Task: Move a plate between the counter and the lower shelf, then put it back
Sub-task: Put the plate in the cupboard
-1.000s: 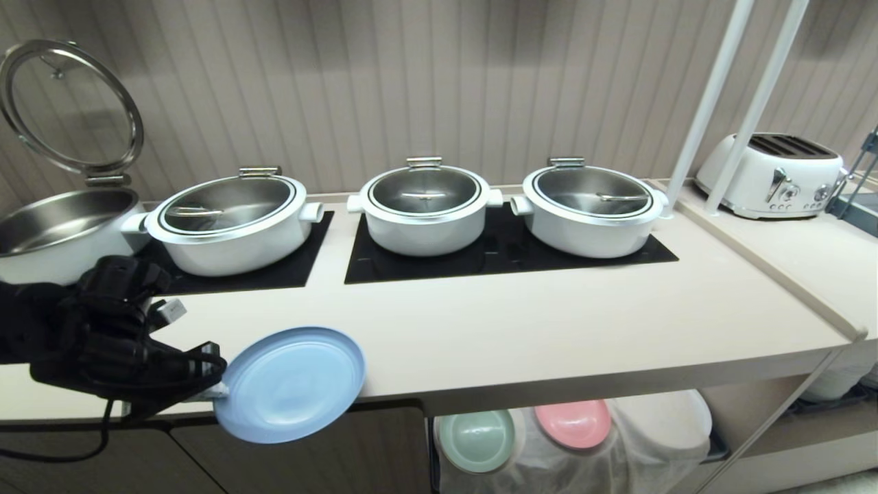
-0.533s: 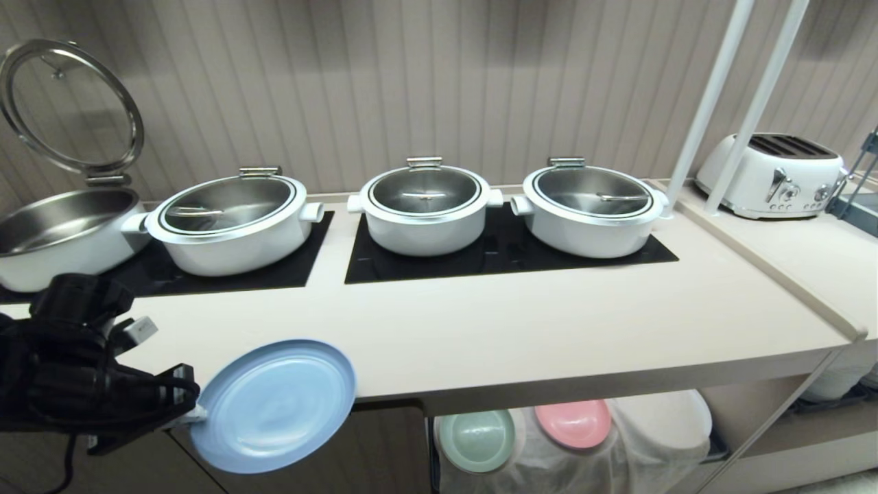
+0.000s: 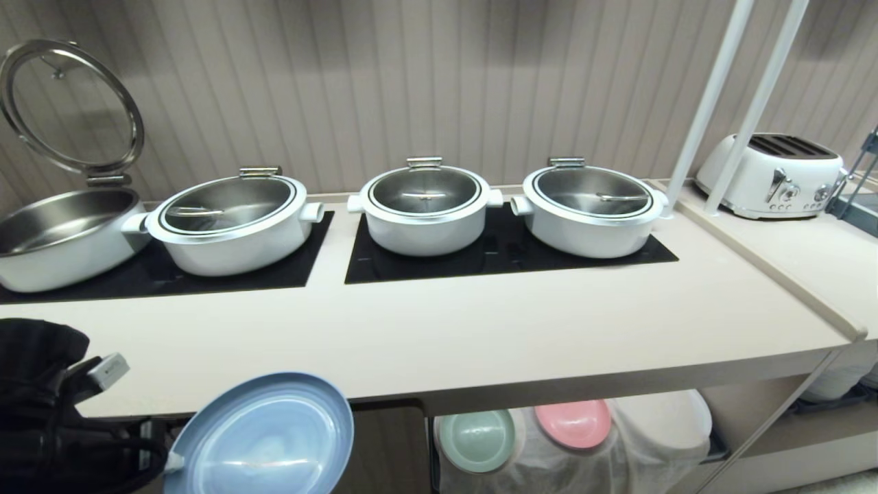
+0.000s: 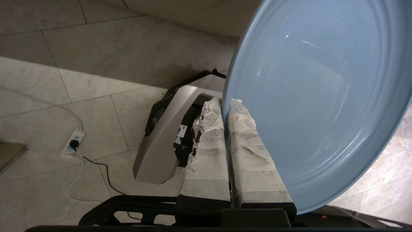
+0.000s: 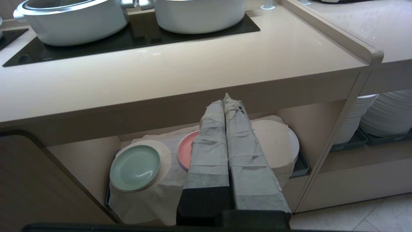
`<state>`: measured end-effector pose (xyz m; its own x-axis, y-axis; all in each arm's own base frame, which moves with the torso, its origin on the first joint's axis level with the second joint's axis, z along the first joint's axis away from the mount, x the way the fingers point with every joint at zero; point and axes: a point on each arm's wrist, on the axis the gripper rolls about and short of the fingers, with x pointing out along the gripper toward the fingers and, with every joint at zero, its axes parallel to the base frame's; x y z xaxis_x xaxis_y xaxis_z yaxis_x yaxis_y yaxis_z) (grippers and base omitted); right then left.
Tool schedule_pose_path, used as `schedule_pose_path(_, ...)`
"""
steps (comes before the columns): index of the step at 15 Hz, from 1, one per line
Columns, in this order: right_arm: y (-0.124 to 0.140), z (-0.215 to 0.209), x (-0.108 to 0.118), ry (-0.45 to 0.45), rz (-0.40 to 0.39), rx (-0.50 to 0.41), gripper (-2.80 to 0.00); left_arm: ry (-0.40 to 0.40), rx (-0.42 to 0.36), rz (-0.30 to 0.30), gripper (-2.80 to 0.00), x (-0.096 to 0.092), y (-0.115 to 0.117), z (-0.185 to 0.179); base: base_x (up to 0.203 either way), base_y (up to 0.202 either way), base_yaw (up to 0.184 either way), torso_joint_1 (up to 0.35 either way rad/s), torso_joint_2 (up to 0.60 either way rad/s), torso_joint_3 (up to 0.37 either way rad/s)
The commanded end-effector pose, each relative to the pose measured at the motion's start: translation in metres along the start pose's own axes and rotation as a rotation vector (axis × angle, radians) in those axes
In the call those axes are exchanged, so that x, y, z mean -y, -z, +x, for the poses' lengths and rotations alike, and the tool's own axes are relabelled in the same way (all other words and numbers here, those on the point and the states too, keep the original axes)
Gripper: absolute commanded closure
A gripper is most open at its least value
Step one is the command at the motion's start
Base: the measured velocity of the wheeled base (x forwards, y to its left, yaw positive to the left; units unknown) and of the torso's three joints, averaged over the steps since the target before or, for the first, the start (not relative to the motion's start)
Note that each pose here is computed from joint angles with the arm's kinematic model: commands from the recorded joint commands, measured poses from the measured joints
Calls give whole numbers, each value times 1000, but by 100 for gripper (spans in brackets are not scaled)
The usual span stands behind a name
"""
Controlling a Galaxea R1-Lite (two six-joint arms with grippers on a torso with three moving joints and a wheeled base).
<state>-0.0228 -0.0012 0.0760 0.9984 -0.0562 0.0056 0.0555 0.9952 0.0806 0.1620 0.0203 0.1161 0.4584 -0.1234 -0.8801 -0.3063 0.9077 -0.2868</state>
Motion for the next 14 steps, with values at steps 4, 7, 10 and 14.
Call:
schedule_pose_path(4, 0, 0, 0, 1, 1, 1, 0, 1, -33, 17, 0, -4, 28, -19, 0, 0, 0, 0, 0, 0)
schedule_pose_path(7, 0, 0, 0, 0, 1, 1, 0, 20, -63, 9, 0, -5, 35, -24, 0, 0, 0, 0, 0, 0)
schedule_pose_path(10, 0, 0, 0, 1, 1, 1, 0, 22, -67, 6, 0, -5, 36, -24, 0, 0, 0, 0, 0, 0)
schedule_pose_path(14, 0, 0, 0, 0, 1, 1, 0, 24, -100, 0, 0, -6, 41, -27, 0, 0, 0, 0, 0, 0)
